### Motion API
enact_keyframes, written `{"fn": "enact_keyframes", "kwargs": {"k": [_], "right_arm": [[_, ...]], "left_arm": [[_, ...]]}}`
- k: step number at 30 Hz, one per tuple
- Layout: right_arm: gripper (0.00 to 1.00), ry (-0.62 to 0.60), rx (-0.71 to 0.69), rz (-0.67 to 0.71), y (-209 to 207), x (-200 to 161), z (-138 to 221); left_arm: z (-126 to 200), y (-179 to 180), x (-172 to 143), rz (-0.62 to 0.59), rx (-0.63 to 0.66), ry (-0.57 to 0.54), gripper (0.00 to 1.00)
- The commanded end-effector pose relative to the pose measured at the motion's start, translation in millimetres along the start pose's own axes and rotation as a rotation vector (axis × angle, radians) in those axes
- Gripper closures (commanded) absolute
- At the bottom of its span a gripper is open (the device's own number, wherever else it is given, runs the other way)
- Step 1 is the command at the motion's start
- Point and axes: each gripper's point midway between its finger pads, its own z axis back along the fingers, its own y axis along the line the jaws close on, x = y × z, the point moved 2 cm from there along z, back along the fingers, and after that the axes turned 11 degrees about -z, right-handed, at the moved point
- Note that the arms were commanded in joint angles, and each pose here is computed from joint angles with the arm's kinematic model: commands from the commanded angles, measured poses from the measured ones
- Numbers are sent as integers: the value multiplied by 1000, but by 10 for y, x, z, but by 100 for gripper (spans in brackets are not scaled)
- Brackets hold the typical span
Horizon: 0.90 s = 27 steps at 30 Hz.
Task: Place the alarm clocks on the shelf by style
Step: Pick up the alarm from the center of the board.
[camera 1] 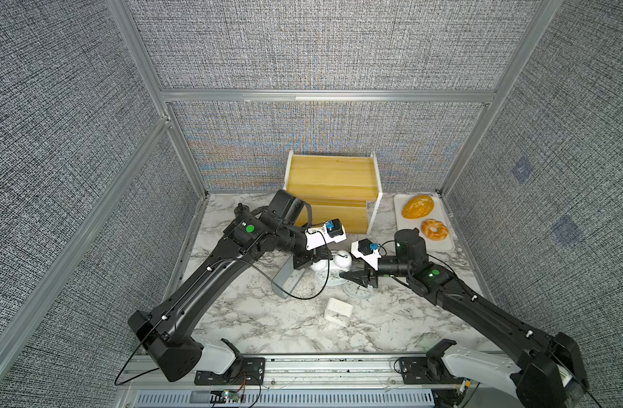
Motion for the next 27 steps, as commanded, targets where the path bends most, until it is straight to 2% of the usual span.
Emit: {"fn": "enact_keyframes", "kwargs": {"k": [1,12,14,15,18,20,23,27], "right_arm": [[50,-37,-24,12,-36,100,8],[49,-40,-27,9,-36,104,15],[49,-42,-30,9,-40,110,17],[49,-43,-30,8,-38,114,18],[49,-47,-32,6,-46,123,20],[49,-50,-36,9,-52,130,25],[49,-60,-47,10,-61,161,42],[49,-81,-63,12,-76,234,79]], "left_arm": [[19,16,99,-7,6,-47,100],[25,61,100,-4,35,-46,99],[31,73,107,-4,46,-50,87],[41,78,114,-5,54,-54,76],[56,104,122,-4,84,-65,54],[77,126,123,-4,113,-73,42],[129,145,135,-3,159,-87,32],[289,183,193,11,229,-134,28]]}}
